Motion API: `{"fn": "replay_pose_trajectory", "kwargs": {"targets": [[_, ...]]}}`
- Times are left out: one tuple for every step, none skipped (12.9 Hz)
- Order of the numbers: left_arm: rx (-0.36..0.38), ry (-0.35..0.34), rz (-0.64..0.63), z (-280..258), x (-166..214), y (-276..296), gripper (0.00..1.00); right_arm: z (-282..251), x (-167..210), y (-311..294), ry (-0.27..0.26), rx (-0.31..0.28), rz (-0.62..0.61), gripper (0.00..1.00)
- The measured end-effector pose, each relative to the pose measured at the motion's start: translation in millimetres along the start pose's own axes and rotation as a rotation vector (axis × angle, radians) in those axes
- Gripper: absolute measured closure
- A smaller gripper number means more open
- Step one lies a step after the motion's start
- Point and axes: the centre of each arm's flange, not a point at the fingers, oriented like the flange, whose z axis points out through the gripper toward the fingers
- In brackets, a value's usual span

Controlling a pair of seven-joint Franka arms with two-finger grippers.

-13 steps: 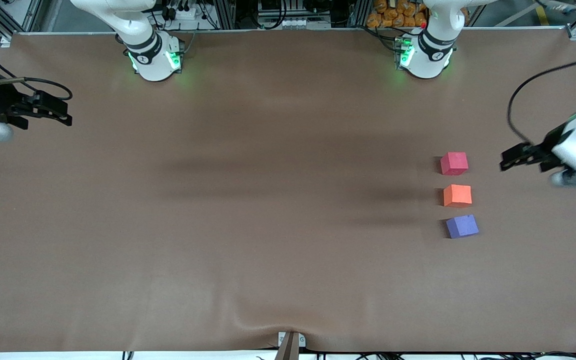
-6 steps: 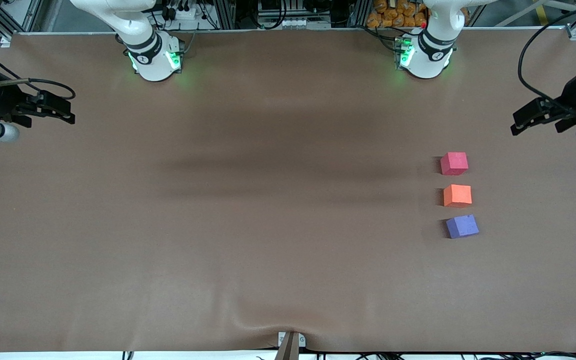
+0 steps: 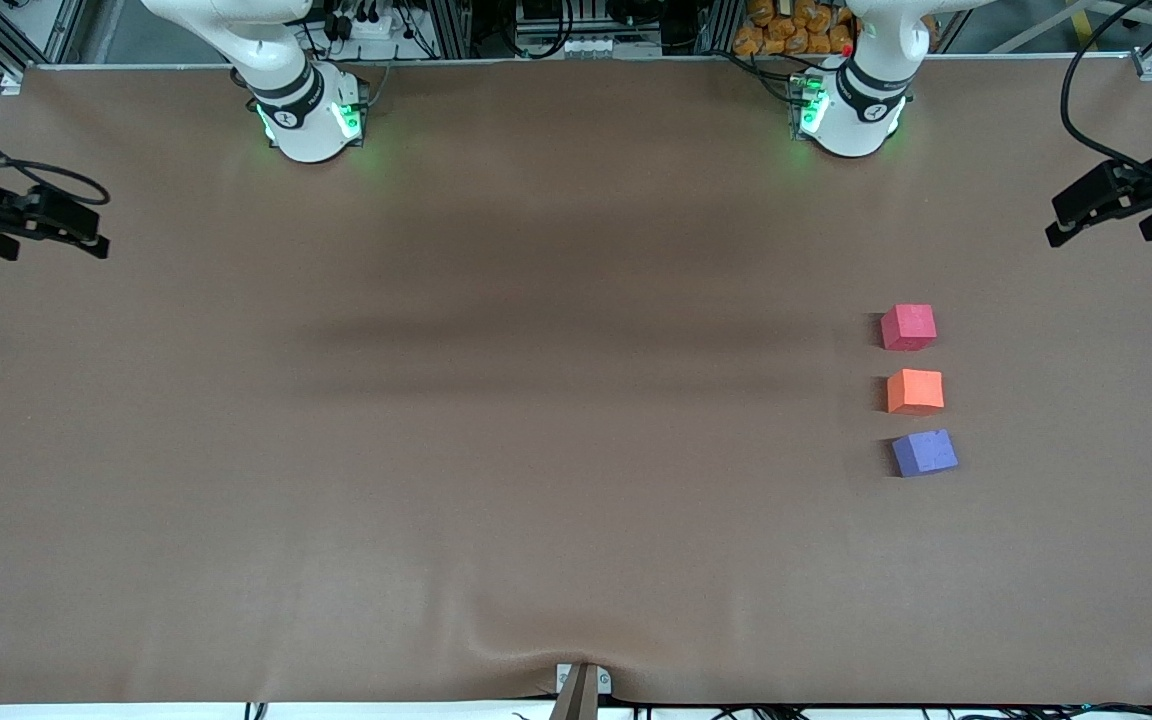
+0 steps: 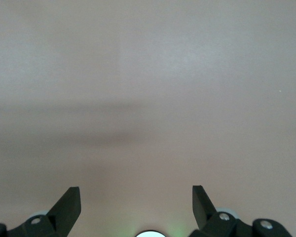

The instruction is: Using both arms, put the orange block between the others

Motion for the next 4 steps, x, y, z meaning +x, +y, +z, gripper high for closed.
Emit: {"fn": "replay_pose_trajectory", "kwargs": {"targets": [[0.001, -0.011, 0.004, 0.9, -0.9, -3.3, 0.0, -0.1, 0.5, 7.9, 0.004, -0.001, 0.014, 0.0], [0.003, -0.013, 0.015, 0.9, -0.9, -6.6, 0.0, -0.5, 0.7, 12.8, 0.006, -0.001, 0.023, 0.0], [0.006, -0.012, 0.035, 0.6, -0.7, -8.6, 0.0, -0.8, 1.0, 14.7, 0.01, -0.001, 0.026, 0.0], [0.006, -0.012, 0.052, 0.5, -0.6, -10.0, 0.0, -1.3, 1.6, 14.4, 0.016, -0.001, 0.025, 0.0]]}}
